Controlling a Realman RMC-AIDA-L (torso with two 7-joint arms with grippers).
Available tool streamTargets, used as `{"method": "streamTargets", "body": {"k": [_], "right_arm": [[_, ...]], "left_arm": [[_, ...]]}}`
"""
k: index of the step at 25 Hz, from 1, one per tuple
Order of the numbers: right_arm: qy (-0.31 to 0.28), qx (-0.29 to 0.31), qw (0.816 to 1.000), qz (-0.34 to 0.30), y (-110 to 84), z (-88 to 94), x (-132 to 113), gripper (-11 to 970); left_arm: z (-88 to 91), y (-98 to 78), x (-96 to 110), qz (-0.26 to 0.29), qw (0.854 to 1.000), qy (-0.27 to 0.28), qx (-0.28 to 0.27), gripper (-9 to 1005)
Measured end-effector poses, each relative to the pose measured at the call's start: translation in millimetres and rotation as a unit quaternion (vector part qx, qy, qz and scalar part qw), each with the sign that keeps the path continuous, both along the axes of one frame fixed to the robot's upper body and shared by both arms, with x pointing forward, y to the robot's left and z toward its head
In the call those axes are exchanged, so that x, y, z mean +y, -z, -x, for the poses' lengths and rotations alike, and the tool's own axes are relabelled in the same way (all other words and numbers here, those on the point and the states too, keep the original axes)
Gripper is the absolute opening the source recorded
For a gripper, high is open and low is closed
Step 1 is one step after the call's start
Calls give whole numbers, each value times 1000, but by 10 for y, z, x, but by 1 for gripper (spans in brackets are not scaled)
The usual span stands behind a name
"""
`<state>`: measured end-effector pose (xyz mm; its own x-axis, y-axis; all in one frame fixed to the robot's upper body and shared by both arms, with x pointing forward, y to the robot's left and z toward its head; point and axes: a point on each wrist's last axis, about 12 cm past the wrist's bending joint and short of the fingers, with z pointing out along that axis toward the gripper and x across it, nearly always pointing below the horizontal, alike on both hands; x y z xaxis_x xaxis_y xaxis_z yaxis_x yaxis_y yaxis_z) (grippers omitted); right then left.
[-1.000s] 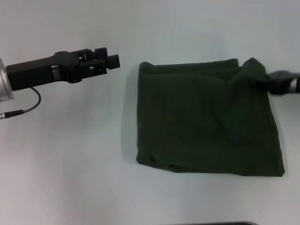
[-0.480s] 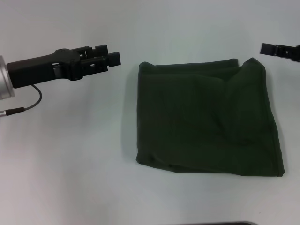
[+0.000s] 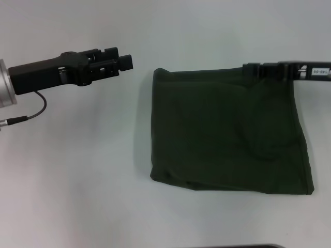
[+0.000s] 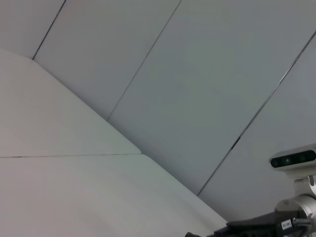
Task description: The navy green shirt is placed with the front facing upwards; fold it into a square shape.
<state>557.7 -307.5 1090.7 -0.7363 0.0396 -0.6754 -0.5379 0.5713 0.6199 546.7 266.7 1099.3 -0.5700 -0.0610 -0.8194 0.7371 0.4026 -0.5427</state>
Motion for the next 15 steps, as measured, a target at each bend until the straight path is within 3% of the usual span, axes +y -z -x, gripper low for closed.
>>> {"method": "streamTargets", "body": {"k": [9,15], "right_arm": [[-46,10,999,18,30,18,134,207],[-40,31,998,47,172,-9,197,54]], "left_arm": [[-14,14,-48,3,1000,4,4,690],[-15,17,-52,4,1000,4,4,691]]}}
